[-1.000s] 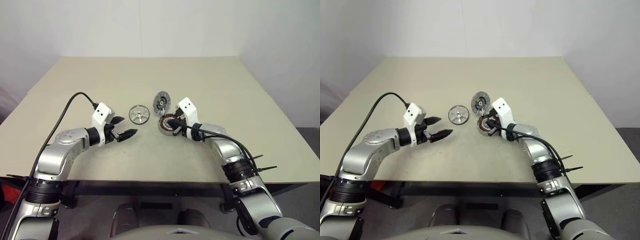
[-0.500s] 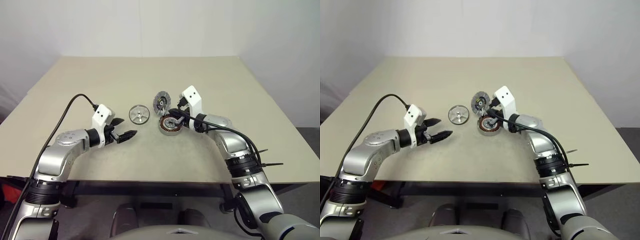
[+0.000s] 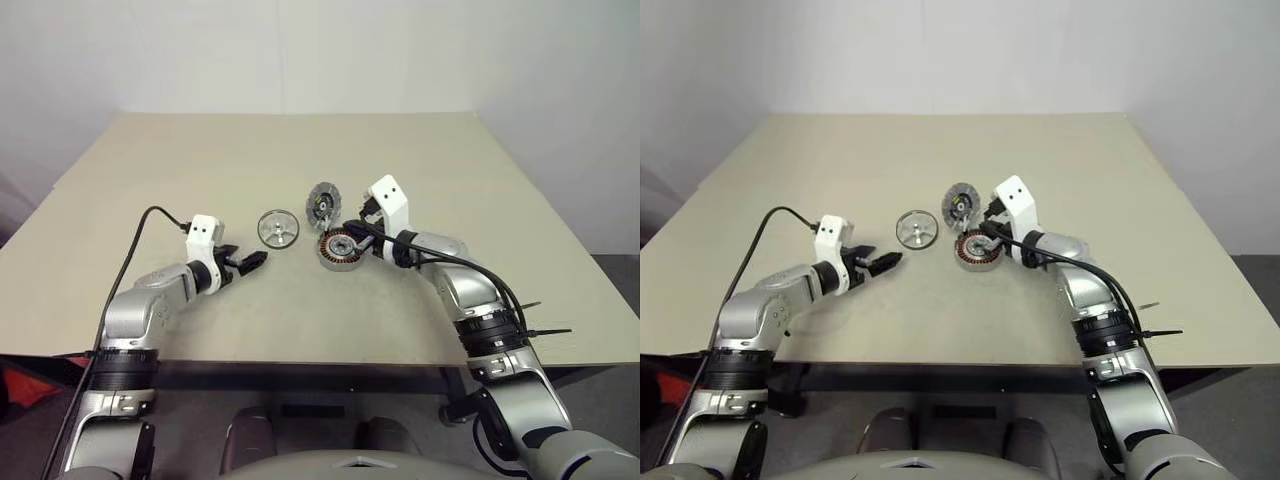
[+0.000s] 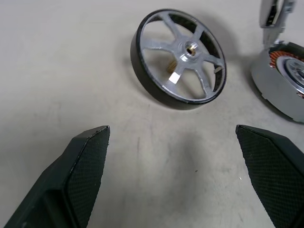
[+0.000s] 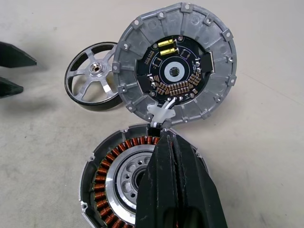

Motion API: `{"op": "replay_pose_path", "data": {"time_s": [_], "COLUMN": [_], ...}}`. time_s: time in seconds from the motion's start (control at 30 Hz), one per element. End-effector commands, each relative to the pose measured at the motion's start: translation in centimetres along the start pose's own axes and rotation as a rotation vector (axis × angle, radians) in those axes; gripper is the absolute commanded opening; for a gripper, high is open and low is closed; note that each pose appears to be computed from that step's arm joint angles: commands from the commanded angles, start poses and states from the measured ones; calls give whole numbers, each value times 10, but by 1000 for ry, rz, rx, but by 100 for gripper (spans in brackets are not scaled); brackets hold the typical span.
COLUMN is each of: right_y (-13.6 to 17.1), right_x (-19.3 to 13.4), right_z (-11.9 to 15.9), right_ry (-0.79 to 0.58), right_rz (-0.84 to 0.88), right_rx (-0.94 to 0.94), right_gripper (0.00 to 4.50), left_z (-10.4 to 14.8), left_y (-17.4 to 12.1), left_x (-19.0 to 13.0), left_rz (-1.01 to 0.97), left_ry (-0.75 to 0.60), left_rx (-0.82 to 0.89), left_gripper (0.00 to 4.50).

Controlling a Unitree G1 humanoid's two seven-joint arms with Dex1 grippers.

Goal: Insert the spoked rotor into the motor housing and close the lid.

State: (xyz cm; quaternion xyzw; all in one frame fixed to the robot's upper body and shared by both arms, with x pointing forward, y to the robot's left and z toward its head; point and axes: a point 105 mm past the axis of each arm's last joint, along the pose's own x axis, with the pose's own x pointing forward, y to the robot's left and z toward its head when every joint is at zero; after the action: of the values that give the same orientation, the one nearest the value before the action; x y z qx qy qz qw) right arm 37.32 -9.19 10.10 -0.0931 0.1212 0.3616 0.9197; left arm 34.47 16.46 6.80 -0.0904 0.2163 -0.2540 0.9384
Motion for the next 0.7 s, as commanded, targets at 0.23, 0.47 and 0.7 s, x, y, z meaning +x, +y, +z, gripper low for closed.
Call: {"op": "replay_pose_path", "data": {"time_s": [0.23,0.47,0.7], "right_y": [-10,-13,-15], "right_x": [-10,-13,-15], "right_z": [19,24,23], "right_ry": [-78,-97,-95], "right_rz": [-44,-61,-72], "right_rx": [-19,-19,-17], "right_gripper": [2,2,2], "left_z": [15,15,16], "left_y": [-15,-35,-41], "left_x": [34,62,69], "left_rz": [-18,-72,-105], "left_ry": [-10,9,-18], "left_rx": [-27,-76,-175], "left_gripper": [450,450,450]}}
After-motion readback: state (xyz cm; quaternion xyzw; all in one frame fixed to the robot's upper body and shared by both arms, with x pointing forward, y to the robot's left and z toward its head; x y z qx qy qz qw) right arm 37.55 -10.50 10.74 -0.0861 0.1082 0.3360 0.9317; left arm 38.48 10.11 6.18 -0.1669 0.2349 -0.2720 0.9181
